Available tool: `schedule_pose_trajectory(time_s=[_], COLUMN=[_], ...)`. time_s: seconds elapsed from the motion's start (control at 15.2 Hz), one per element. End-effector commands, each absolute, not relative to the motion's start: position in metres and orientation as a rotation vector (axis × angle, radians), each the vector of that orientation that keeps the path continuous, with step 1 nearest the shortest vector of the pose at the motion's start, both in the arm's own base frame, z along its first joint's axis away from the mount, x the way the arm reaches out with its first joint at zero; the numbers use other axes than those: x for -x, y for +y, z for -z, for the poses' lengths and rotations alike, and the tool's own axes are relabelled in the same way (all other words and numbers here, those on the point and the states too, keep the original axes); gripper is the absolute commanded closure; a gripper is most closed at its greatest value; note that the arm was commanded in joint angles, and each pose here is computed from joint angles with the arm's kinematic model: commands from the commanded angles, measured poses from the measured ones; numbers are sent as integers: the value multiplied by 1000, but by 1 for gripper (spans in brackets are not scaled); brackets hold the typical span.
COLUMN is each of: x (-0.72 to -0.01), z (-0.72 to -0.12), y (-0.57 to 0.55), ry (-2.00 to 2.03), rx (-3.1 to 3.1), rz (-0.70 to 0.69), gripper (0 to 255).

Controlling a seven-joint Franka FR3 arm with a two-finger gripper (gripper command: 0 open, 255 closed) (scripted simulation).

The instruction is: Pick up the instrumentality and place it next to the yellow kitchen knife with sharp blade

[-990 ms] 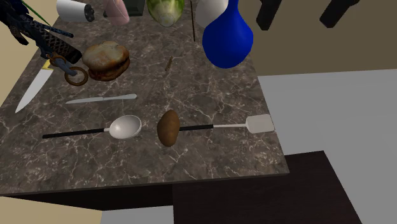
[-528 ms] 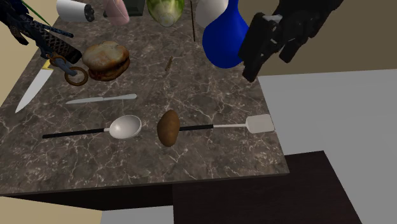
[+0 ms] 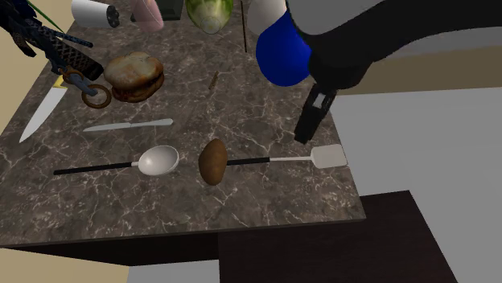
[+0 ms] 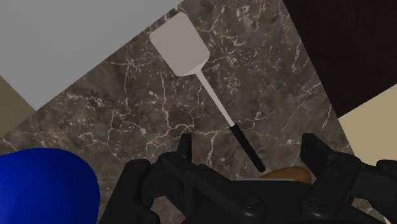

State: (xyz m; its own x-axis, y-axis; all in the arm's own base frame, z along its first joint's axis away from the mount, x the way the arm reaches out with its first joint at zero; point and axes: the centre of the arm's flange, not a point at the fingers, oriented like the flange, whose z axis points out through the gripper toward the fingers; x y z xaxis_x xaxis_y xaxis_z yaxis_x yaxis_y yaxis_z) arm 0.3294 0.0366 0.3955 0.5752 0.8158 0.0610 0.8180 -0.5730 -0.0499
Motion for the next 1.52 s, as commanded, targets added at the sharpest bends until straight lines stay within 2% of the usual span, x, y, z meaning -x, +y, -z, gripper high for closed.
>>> schedule_pose_trajectory(time_s=[0.0,0.46,0.99,1.45], x=[-332,-345,-345,-345], z=[-369,-279,-238,-238], y=[40,57,60,60], ry=[-1587,-2107,-2114,-2114], rx=[2634,2266,2261,2261], rz=[59,74,75,75], gripper=[0,0,0,0])
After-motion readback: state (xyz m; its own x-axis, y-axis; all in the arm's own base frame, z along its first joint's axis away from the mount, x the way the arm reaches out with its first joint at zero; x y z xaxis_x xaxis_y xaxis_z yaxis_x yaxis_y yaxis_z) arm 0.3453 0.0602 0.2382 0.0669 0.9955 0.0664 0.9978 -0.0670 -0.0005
